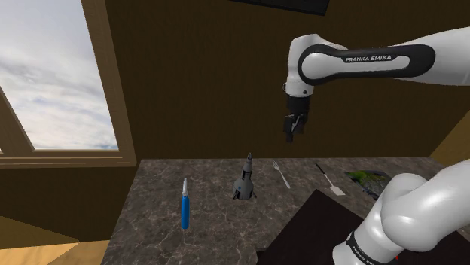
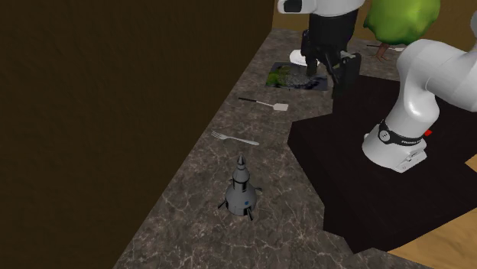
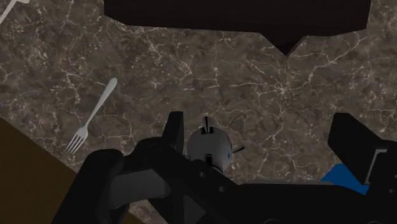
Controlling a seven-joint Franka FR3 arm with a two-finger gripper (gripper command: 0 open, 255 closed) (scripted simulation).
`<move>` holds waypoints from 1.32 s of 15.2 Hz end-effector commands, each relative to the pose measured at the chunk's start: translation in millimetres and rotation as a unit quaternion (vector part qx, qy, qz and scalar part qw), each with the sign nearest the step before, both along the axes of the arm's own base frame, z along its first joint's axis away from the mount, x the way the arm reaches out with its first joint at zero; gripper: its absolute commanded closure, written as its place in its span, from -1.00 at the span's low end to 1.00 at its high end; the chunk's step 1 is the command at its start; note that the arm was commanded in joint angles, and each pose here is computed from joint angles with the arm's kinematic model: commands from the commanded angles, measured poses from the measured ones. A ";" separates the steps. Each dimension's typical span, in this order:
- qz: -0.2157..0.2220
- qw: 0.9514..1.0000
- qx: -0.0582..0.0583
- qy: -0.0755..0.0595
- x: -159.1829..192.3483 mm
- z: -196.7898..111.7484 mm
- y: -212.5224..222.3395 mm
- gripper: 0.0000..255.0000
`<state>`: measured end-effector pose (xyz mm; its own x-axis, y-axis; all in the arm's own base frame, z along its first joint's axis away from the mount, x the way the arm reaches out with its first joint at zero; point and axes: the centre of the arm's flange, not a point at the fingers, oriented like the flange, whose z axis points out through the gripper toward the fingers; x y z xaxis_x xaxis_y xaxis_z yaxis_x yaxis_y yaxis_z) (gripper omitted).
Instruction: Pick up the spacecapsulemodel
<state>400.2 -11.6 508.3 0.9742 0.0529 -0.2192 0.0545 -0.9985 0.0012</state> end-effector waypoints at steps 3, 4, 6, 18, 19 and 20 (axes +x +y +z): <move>0.027 0.999 -0.016 0.041 50.6 -40.0 4.4 -1.00; 0.033 0.998 -0.020 0.052 62.9 -50.3 5.8 -1.00; 0.046 0.996 -0.028 0.072 86.6 -71.7 8.8 -1.00; 0.123 0.971 -0.076 0.192 207.3 -219.9 30.3 -1.00; 0.129 0.967 -0.080 0.202 215.5 -233.6 32.2 -1.00; 0.136 0.964 -0.084 0.212 223.4 -247.5 34.1 -1.00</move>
<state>614.9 21.0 280.6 0.7671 0.2170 -0.6037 0.3304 -0.9403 0.0819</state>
